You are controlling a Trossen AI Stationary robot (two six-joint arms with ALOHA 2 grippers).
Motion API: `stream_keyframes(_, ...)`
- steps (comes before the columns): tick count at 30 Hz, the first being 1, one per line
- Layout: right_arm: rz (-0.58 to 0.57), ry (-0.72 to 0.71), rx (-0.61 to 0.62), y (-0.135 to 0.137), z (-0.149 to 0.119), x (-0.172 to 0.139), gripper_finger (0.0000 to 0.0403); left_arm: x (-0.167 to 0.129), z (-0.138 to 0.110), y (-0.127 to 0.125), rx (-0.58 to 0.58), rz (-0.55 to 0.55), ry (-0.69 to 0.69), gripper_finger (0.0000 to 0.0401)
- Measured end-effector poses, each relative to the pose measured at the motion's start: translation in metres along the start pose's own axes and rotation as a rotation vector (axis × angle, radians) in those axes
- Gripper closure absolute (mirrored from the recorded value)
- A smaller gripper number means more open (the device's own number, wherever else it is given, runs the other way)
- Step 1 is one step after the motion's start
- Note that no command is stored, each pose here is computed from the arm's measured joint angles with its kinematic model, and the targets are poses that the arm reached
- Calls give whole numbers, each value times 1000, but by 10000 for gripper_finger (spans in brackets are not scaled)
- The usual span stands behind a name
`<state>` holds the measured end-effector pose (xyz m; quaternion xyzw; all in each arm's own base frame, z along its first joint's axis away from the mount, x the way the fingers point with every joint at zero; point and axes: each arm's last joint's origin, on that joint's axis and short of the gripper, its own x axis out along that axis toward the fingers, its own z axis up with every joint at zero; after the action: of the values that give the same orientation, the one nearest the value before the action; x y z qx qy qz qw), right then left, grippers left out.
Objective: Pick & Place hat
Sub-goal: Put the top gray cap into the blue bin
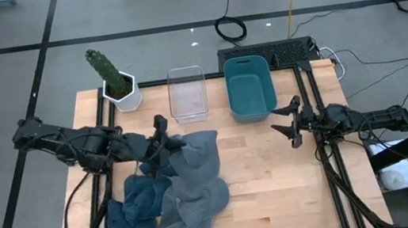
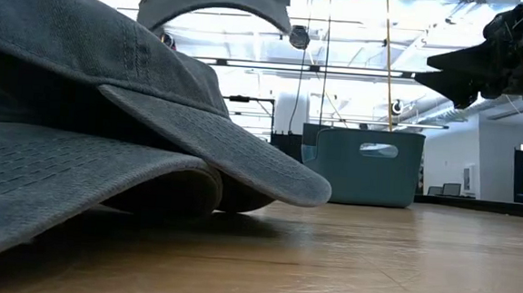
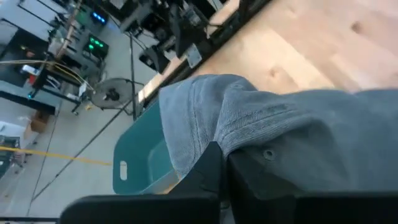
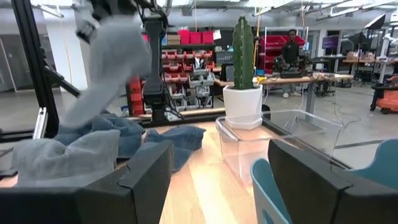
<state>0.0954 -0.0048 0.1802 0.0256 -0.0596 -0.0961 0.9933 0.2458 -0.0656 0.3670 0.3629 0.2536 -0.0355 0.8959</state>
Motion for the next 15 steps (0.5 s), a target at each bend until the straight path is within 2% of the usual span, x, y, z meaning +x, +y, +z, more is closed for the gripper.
stream_keyframes(4, 2, -50, 18, 0, 5, 0, 151, 7, 1, -2, 12, 0, 7, 376)
stream_keyframes(6, 8, -75, 90, 0, 7, 0, 151, 9, 1, -5, 37, -12, 17, 378)
stream_keyframes(8, 16, -99, 215, 0, 10, 0, 151, 15, 4, -8, 69, -8, 11, 389)
stream_keyframes(11, 24, -111, 353, 0, 11, 0, 151, 24, 6, -16, 167, -37, 24, 393)
stream_keyframes(15, -29, -157, 380, -1, 14, -1, 151, 45, 8, -30, 333, -57, 72, 379)
